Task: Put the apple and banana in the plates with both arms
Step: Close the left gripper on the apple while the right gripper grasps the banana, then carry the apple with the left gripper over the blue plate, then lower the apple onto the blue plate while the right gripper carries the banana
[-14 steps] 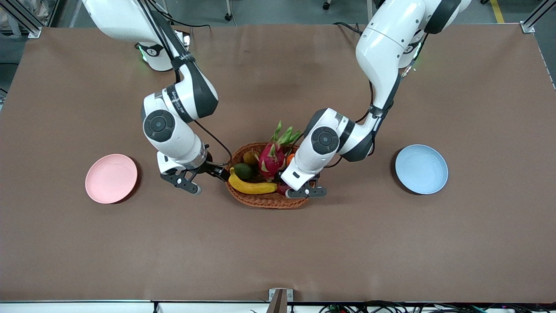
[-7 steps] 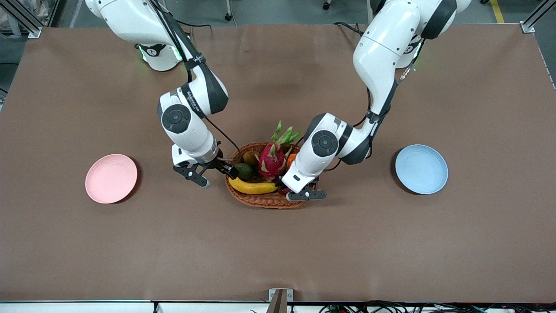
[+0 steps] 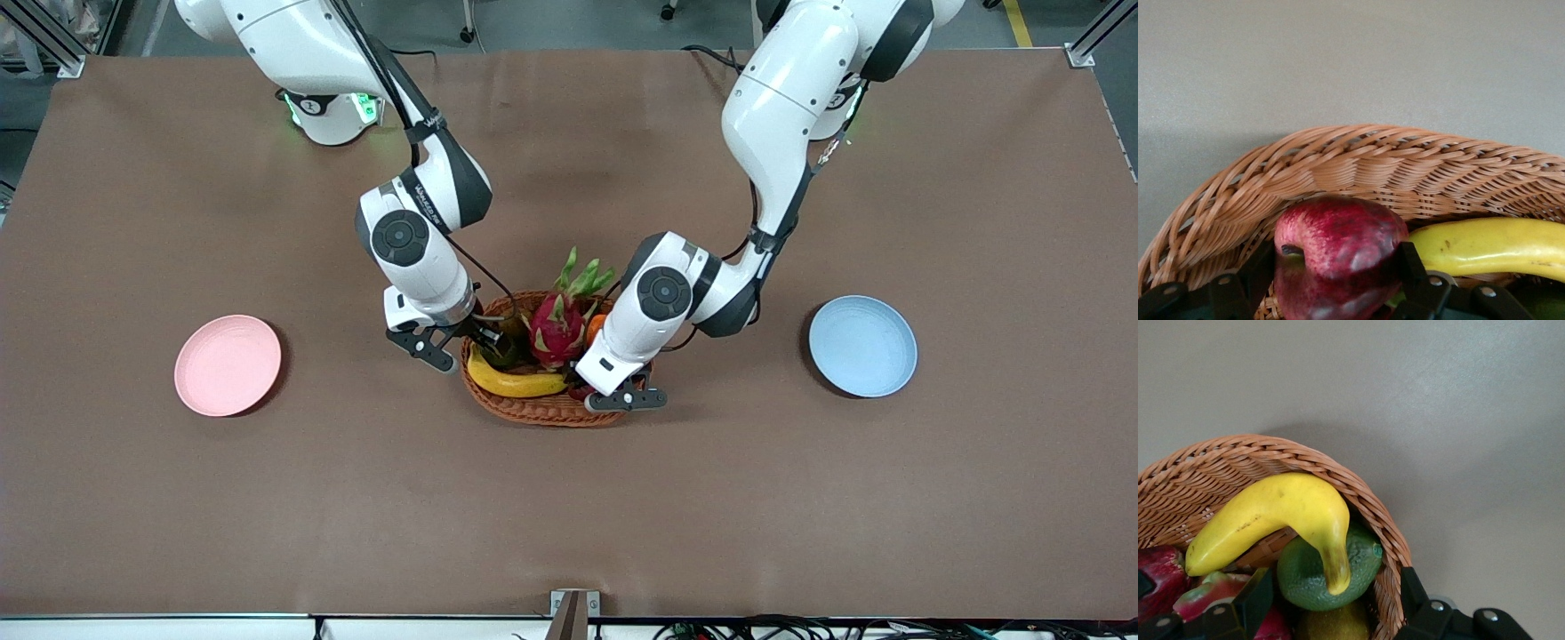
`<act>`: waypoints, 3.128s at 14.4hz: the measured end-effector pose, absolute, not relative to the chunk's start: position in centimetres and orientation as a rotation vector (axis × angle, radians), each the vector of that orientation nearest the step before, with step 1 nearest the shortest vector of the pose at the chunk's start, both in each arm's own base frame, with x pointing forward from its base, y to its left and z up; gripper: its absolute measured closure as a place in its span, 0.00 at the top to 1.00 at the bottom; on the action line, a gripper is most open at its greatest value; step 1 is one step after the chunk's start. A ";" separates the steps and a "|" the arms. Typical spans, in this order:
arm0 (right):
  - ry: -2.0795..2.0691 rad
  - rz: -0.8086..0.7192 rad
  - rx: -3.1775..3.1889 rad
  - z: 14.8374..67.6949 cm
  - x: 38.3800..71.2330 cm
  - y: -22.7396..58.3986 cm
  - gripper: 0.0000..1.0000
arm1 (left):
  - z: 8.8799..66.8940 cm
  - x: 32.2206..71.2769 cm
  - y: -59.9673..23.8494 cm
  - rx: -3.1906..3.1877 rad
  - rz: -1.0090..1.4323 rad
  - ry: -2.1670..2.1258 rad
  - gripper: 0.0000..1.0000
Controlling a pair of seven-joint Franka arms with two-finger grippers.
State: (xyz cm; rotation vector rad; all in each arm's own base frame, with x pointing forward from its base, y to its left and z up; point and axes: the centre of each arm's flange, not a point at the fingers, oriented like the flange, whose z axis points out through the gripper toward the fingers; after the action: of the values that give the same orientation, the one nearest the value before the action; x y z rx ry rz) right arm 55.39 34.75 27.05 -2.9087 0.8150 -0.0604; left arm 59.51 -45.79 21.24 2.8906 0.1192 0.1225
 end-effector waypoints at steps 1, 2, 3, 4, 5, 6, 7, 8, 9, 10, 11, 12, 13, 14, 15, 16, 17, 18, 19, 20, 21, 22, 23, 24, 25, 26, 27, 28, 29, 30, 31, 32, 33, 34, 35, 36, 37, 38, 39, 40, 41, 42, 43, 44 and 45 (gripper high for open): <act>0.821 -0.067 -2.906 27.1 55.6 34.5 0.80 | 21.4 59.6 -45.8 2.889 0.127 0.119 0.80; 0.825 -0.074 -2.903 27.1 55.8 34.3 0.78 | 21.6 59.7 -45.9 2.885 0.133 0.118 0.80; 0.828 -0.085 -2.899 27.2 55.9 34.1 0.76 | 22.0 59.8 -46.0 2.880 0.140 0.118 0.80; 0.825 -0.096 -2.898 27.3 56.1 34.0 0.76 | 22.7 59.9 -46.0 2.878 0.143 0.115 0.80; 0.817 -0.108 -2.902 27.3 56.1 34.0 0.71 | 23.6 59.8 -46.1 2.883 0.128 0.111 0.80; 0.808 -0.118 -2.909 27.2 56.2 34.0 0.71 | 24.9 59.7 -46.0 2.892 0.105 0.105 0.80; 0.797 -0.127 -2.917 27.2 56.2 34.0 0.67 | 26.7 59.7 -45.8 2.901 0.080 0.101 0.80; 0.792 -0.130 -2.921 27.1 56.2 34.0 0.58 | 28.7 59.6 -45.4 2.911 0.056 0.098 0.80; 0.789 -0.132 -2.924 27.0 56.2 34.0 0.53 | 31.0 59.6 -44.8 2.922 0.031 0.098 0.80; 0.786 -0.135 -2.927 26.9 56.2 34.0 0.52 | 33.1 59.6 -43.8 2.934 0.003 0.106 0.80; 0.783 -0.141 -2.925 26.7 56.2 34.0 0.52 | 35.3 59.9 -42.4 2.946 -0.023 0.117 0.80; 0.782 -0.145 -2.924 26.5 56.3 34.0 0.51 | 37.1 60.4 -40.3 2.957 -0.034 0.112 0.80; 0.782 -0.146 -2.924 26.3 56.3 34.0 0.51 | 38.6 60.9 -37.8 2.971 -0.029 0.086 0.80; 0.781 -0.149 -2.923 26.3 56.3 34.1 0.47 | 39.6 61.3 -34.7 2.994 -0.016 0.048 0.80; 0.779 -0.150 -2.922 26.3 56.3 34.1 0.42 | 40.3 61.6 -31.3 3.014 -0.008 0.012 0.80; 0.779 -0.151 -2.921 26.3 56.3 34.1 0.42 | 40.6 61.8 -27.6 3.028 -0.010 -0.029 0.80; 0.778 -0.153 -2.920 26.4 56.3 34.2 0.35 | 40.8 61.8 -23.7 3.036 -0.019 -0.068 0.80; 0.777 -0.154 -2.919 26.4 56.4 34.2 0.34 | 40.6 61.7 -20.0 3.045 -0.032 -0.102 0.80; 0.777 -0.155 -2.918 26.5 56.4 34.2 0.30 | 40.2 61.4 -16.5 3.061 -0.050 -0.128 0.80; 0.775 -0.159 -2.915 26.6 56.4 34.3 0.20 | 39.6 61.1 -13.6 3.082 -0.069 -0.147 0.80; 0.774 -0.163 -2.912 26.8 56.5 34.4 0.15 | 38.7 60.8 -11.1 3.102 -0.087 -0.160 0.80; 0.775 -0.163 -2.912 26.8 56.5 34.3 0.15 | 37.8 60.7 -9.1 3.117 -0.098 -0.170 0.80; 0.777 -0.164 -2.912 26.8 56.6 34.2 0.15 | 36.8 60.6 -7.6 3.129 -0.102 -0.183 0.80; 0.781 -0.164 -2.911 26.8 56.7 34.1 0.15 | 35.7 60.4 -6.3 3.142 -0.097 -0.197 0.80; 0.787 -0.167 -2.908 26.9 56.9 33.9 0.15 | 34.4 60.2 -5.2 3.153 -0.088 -0.204 0.80; 0.799 -0.168 -2.904 27.2 57.3 33.5 0.15 | 33.1 60.0 -4.5 3.155 -0.081 -0.214 0.80; 0.812 -0.162 -2.904 27.6 57.8 33.1 0.15 | 31.7 59.8 -4.0 3.156 -0.079 -0.217 0.80; 0.826 -0.149 -2.909 28.2 58.3 32.8 0.15 | 30.3 59.6 -3.5 3.156 -0.085 -0.212 0.80; 0.840 -0.129 -2.912 29.0 58.8 32.7 0.15 | 29.0 59.4 -3.0 3.156 -0.100 -0.203 0.80; 0.860 -0.103 -2.903 29.9 59.3 32.7 0.15 | 27.8 59.4 -2.5 3.156 -0.113 -0.195 0.80; 0.882 -0.075 -2.884 30.9 59.6 32.9 0.15 | 26.9 59.4 -2.1 3.158 -0.127 -0.191 0.80; 0.902 -0.054 -2.857 31.7 59.9 33.0 0.15 | 26.2 59.4 -1.5 3.168 -0.135 -0.196 0.80; 0.922 -0.037 -2.833 32.6 60.2 33.0 0.15 | 25.6 59.5 -0.6 3.181 -0.135 -0.198 0.80; 0.942 -0.024 -2.815 33.4 60.5 32.5 0.15 | 25.2 59.5 0.2 3.189 -0.138 -0.191 0.80; 0.953 -0.011 -2.814 34.2 61.0 31.5 0.15 | 24.7 59.5 1.0 3.193 -0.148 -0.178 0.80; 0.943 0.010 -2.829 34.9 61.4 30.2 0.15 | 24.3 59.4 1.4 3.193 -0.156 -0.169 0.80; 0.909 0.037 -2.852 35.7 61.9 28.4 0.15 | 23.8 59.4 1.7 3.192 -0.164 -0.163 0.80; 0.859 0.061 -2.878 36.5 62.5 26.1 0.15 | 23.4 59.3 1.7 3.191 -0.173 -0.163 0.80; 0.794 0.086 -2.904 37.2 63.2 23.3 0.15 | 23.0 59.3 1.6 3.189 -0.181 -0.166 0.80; 0.729 0.115 -2.927 37.8 63.7 20.2 0.15 | 22.7 59.2 1.4 3.187 -0.187 -0.170 0.80; 0.656 0.141 -2.945 38.5 64.1 17.0 0.15 | 22.5 59.2 1.3 3.185 -0.192 -0.174 0.80; 0.583 0.161 -2.958 38.9 64.4 13.7 0.15 | 22.3 59.2 1.2 3.184 -0.196 -0.176 0.80; 0.508 0.176 -2.967 39.3 64.6 10.5 0.15 | 22.1 59.2 1.2 3.184 -0.199 -0.177 0.80; 0.435 0.184 -2.972 39.3 64.6 7.3 0.15 | 22.1 59.2 1.2 3.183 -0.201 -0.178 0.80; 0.368 0.190 -2.975 39.0 64.5 4.1 0.15 | 22.1 59.2 1.1 3.183 -0.200 -0.178 0.80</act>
State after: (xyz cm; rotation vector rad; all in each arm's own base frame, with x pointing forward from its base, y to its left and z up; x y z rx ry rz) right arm 64.54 4.10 39.03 -2.9753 0.3684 0.1896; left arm 59.16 1.13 22.06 3.1832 -0.1777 -0.2002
